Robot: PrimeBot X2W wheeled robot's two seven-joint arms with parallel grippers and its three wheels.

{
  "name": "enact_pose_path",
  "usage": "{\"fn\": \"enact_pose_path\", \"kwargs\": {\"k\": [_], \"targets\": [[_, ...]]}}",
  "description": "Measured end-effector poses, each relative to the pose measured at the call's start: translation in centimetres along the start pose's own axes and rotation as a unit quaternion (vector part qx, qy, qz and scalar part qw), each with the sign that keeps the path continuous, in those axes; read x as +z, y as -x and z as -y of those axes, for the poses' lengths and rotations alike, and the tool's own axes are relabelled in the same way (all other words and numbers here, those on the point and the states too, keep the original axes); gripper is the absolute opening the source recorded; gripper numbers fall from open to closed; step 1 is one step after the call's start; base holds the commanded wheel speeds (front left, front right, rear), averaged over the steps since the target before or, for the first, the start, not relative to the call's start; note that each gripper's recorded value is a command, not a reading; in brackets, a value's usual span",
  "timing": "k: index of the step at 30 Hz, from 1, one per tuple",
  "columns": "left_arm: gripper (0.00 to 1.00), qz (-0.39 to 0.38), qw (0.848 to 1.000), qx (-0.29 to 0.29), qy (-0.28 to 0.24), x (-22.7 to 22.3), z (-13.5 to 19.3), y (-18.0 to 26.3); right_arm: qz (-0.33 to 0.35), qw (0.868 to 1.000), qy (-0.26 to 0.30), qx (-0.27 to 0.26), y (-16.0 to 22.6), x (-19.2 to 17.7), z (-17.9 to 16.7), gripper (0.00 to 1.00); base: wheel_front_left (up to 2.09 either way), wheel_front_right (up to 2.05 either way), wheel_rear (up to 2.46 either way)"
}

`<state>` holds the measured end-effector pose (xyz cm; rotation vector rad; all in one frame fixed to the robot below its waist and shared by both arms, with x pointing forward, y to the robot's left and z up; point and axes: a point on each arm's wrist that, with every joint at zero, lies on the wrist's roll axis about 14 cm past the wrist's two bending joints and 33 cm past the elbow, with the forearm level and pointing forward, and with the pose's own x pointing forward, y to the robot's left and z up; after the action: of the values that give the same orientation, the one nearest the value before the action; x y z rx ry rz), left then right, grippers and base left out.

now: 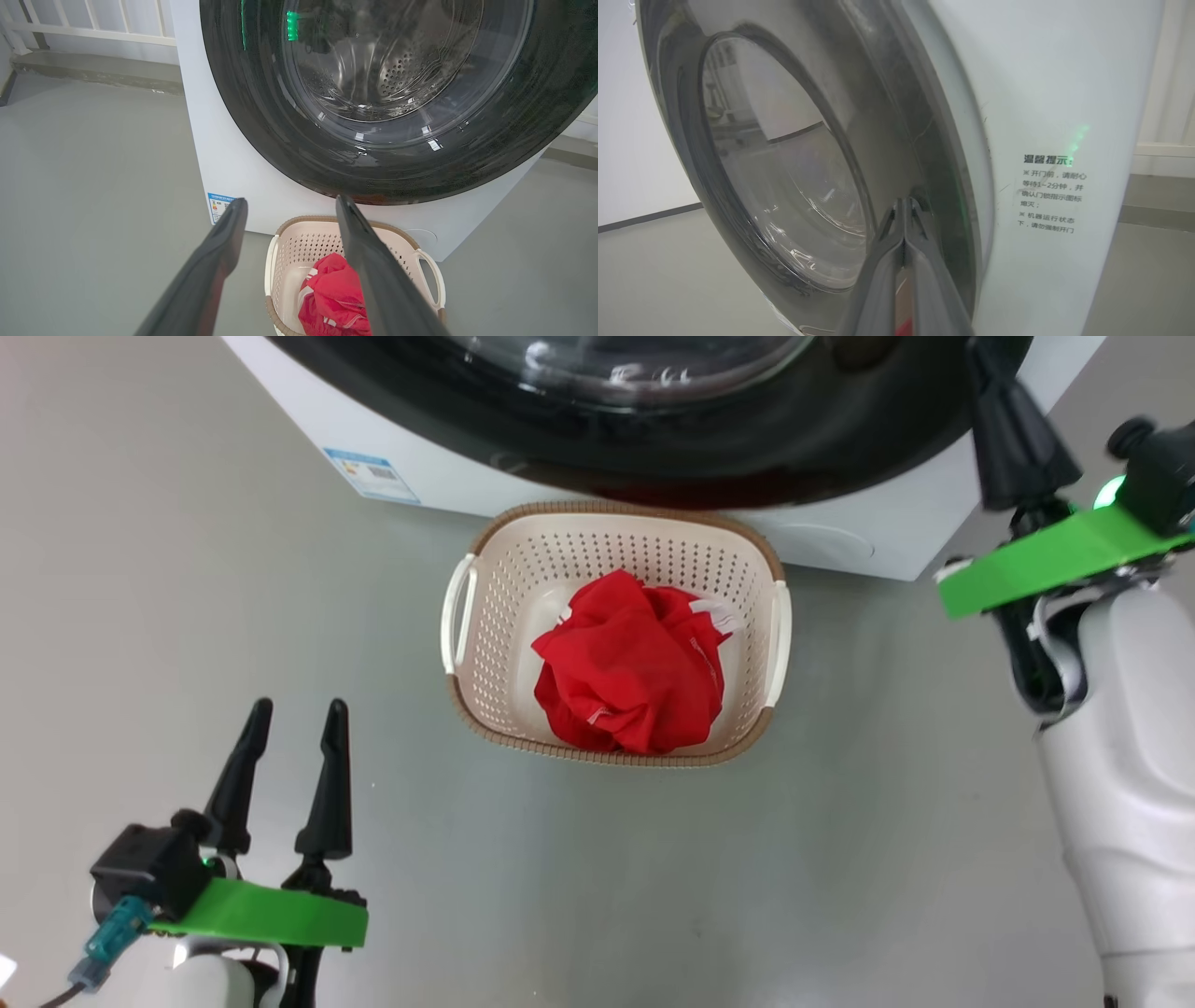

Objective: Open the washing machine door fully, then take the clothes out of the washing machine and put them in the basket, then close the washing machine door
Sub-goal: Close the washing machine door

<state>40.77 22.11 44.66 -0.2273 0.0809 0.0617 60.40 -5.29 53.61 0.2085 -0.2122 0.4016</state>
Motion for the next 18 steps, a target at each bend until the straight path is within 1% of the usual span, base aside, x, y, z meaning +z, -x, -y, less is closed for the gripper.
{"fn": "enact_pose_path", "kwargs": {"k": [4,18], "targets": [[1.0,-0.003,1.0,0.002,0.0,-0.2,-0.1,-0.2,0.011,1.0,0.007,-0.008,-1.0,0.4,0.6,0.0,0.0,0.0,0.0],[1.0,-0.009,1.0,-0.002,-0.002,-0.8,0.0,-0.9,0.026,0.999,-0.012,-0.016,-2.4,0.0,0.6,0.0,0.0,0.0,0.0]]}}
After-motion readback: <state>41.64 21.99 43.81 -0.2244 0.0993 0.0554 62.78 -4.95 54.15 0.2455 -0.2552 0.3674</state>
